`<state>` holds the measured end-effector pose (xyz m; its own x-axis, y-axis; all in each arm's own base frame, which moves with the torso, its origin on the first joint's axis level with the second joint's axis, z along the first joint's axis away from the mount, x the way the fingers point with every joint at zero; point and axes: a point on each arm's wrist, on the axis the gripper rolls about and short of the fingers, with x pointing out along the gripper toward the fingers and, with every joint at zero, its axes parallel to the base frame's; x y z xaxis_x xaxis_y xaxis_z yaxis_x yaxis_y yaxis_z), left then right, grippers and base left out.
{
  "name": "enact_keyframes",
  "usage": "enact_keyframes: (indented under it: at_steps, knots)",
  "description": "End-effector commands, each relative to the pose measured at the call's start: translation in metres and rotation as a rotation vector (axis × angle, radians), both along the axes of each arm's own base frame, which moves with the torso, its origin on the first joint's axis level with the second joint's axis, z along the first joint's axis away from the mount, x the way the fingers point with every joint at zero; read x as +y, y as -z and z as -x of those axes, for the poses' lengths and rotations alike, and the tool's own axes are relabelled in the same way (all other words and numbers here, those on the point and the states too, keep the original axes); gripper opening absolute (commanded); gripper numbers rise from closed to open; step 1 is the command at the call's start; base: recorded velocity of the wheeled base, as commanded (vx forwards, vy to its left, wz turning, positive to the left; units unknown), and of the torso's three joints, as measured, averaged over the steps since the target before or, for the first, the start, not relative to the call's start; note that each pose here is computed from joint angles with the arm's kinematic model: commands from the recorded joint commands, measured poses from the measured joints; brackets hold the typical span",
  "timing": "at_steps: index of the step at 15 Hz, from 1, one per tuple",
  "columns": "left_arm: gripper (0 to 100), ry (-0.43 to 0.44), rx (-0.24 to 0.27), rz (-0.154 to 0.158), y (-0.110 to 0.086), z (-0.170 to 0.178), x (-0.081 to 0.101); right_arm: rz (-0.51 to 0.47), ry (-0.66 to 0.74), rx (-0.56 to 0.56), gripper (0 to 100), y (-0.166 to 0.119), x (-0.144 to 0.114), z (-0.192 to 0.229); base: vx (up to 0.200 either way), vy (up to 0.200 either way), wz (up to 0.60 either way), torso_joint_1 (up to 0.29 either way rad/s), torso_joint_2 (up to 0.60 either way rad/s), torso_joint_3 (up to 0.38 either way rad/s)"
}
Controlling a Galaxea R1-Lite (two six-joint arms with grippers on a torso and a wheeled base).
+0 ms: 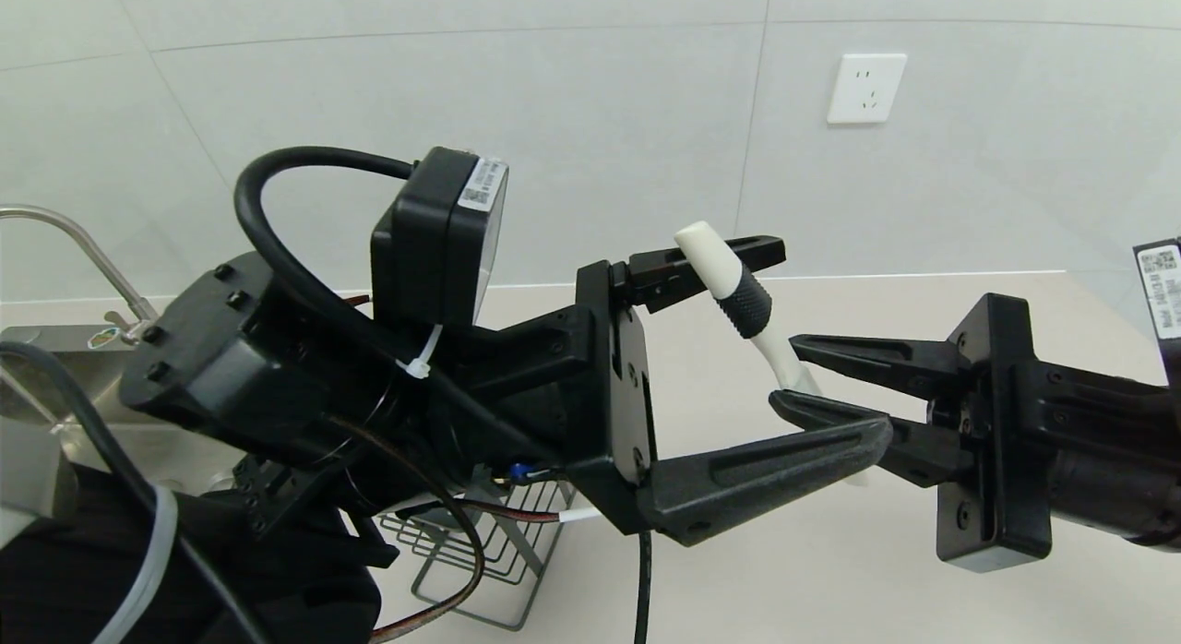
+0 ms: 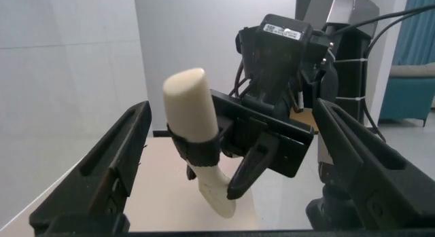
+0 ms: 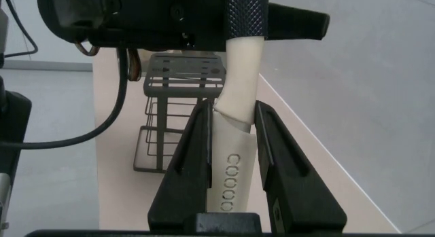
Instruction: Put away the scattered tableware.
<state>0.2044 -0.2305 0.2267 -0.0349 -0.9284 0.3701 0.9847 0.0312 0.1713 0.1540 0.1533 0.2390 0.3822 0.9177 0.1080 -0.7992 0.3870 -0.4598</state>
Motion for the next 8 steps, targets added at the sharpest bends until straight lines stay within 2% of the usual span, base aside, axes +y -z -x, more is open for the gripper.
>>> enact_keyframes:
  at_steps: [1, 8]
  knots:
    - [100, 0.0, -0.001, 0.002, -0.0006, 0.0003, 0.0003, -0.002, -0.001, -0.006, 0, -0.0018, 0.0025, -0.0023, 0.0, 0.0, 0.0, 0.0, 0.0, 0.0]
    - [100, -0.006, -0.002, 0.006, -0.001, 0.0001, 0.0002, 0.0, -0.001, -0.003, 0, -0.0013, 0.0036, -0.0035, 0.0, 0.0, 0.0, 0.0, 0.0, 0.0]
